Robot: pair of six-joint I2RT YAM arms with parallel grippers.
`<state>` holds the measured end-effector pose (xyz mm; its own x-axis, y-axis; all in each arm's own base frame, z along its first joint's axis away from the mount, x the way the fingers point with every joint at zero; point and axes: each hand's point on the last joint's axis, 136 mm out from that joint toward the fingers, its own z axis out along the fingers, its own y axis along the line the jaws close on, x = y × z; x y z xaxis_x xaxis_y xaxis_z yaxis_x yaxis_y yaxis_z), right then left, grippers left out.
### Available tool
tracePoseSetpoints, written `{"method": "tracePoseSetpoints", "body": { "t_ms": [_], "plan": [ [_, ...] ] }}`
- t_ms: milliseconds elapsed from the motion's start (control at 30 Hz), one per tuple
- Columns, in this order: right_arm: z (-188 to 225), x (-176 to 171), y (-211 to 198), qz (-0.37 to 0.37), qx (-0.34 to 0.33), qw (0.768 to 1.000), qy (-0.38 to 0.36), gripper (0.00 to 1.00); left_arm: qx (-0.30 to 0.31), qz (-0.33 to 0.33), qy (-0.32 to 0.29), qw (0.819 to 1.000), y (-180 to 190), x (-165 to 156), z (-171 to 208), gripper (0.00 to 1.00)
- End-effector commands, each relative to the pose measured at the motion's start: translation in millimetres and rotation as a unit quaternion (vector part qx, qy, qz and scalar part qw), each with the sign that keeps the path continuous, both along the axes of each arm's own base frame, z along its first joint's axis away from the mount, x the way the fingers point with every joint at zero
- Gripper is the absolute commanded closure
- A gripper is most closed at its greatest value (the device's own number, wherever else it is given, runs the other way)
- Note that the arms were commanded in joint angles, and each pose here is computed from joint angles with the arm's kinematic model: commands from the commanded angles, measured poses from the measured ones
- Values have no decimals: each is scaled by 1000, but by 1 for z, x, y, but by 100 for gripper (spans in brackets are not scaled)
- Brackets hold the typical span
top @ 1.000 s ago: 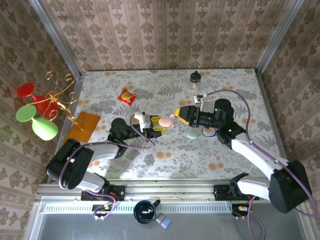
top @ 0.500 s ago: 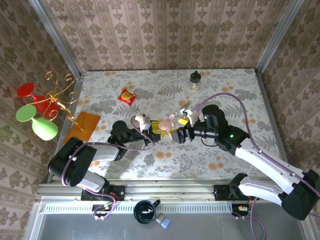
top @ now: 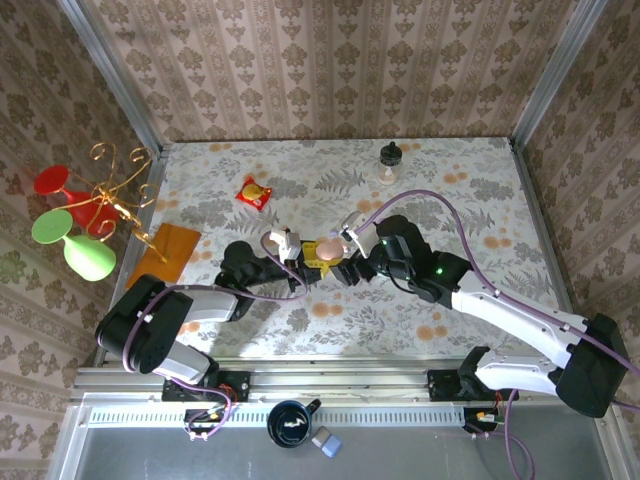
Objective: Insert the wireless bluetooth earbuds into the charging case
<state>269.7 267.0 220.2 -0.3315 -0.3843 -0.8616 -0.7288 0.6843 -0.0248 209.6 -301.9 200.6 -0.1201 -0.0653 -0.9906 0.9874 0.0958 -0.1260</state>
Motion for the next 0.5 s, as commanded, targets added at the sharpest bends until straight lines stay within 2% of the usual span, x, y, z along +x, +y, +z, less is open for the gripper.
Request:
{"method": "tracePoseSetpoints", "body": {
  "t_ms": [0,467],
  "plan": [
    [32,16,-11,-53,35,997,-40,15,-6,-23,-28,999,1,-12,6,65],
    [40,28,-16,-78,79,994,-10,17,-3,-35,-30,999,1,-18,3,65]
  ]
}}
